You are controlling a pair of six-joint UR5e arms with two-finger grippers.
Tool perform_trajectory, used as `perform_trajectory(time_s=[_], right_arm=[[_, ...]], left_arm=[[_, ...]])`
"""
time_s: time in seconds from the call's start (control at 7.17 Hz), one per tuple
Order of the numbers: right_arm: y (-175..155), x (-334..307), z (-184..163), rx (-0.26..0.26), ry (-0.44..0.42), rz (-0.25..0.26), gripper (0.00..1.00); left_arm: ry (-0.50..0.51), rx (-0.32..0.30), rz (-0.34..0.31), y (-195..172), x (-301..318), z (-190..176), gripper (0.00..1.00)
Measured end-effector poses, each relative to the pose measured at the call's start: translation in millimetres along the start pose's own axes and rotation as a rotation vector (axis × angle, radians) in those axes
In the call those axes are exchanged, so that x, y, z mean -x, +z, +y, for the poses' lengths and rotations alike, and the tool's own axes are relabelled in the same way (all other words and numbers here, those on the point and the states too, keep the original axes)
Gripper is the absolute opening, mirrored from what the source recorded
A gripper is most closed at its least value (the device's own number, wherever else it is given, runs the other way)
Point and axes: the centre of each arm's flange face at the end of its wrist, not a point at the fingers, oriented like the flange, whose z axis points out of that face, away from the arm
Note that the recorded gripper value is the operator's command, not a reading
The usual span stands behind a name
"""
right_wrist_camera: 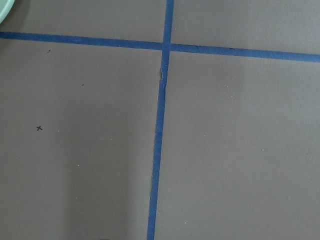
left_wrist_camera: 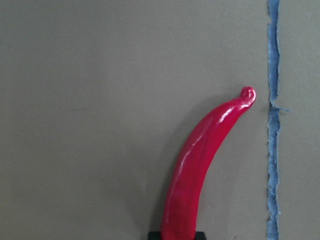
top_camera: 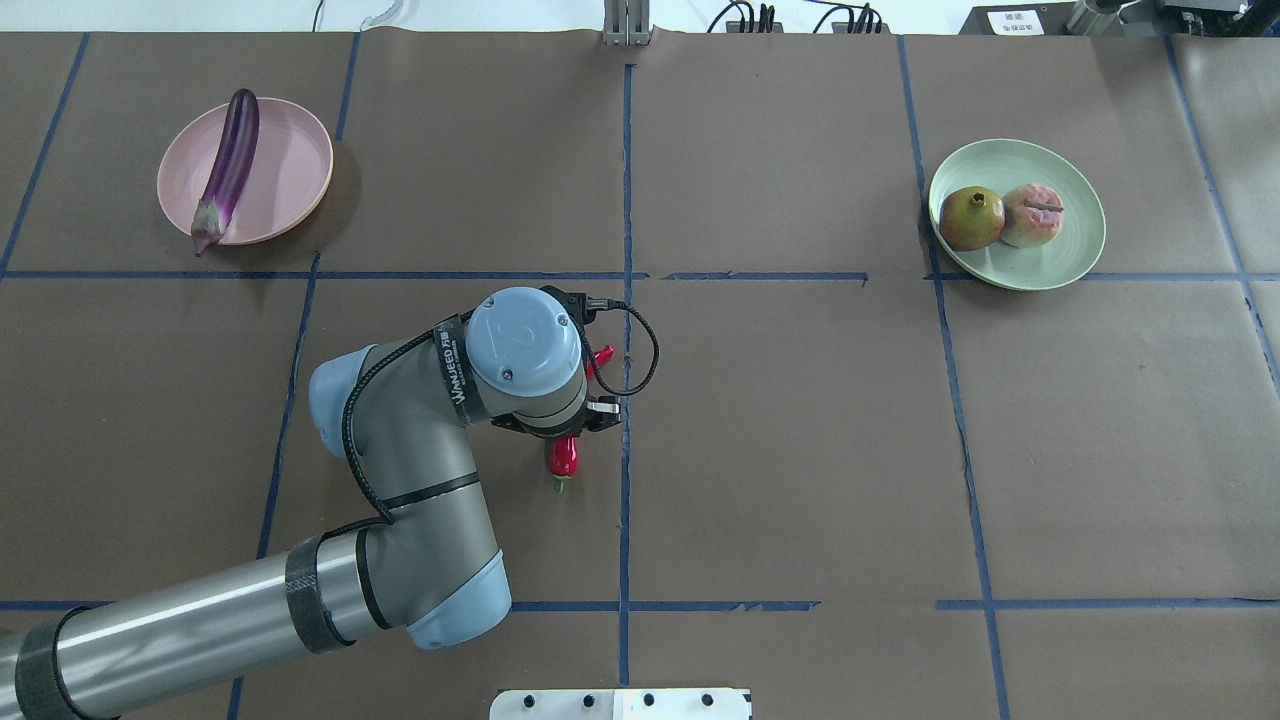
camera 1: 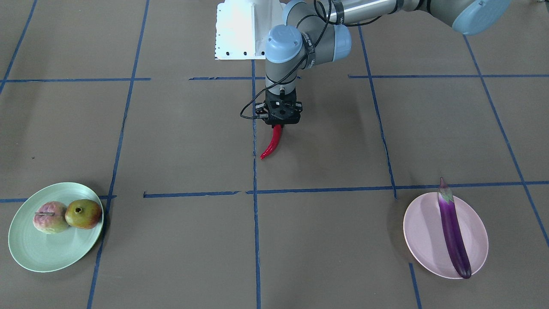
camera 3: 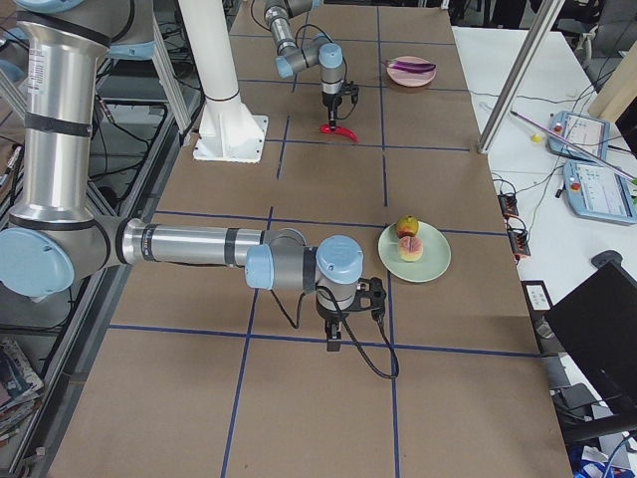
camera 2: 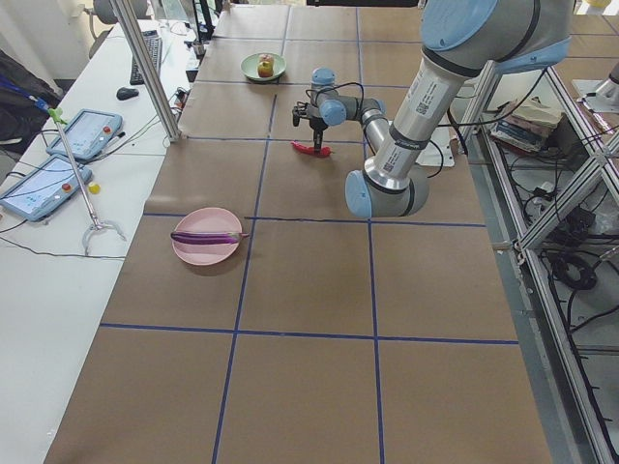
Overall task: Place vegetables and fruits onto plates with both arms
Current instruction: 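Move the left gripper back to the red chili pepper and grasp it, then carry the chili with the left gripper onto the pink plate beside the eggplant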
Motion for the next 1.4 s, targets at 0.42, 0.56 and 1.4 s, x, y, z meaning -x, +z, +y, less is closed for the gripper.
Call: perform_trajectory(time_s=[0.42, 0.56, 1.4], right_arm=[[0.0, 0.0, 0.0, 0.0, 0.001, 0.0, 1.0], [0.0, 0.0, 0.0, 0.0, 0.0, 0.0, 1.0], [-0.2, 0.2, -0.4, -0.001, 0.001, 0.0, 1.0]], left_arm=[[-0.021, -0.006, 0.026, -21.5, 8.5, -20.9, 0.0], [-0.061, 0.006, 0.044, -39.9, 29.9, -53.3, 0.0], [-0.073, -0.026, -0.182, -49.3, 364.5, -299.8, 0.99]])
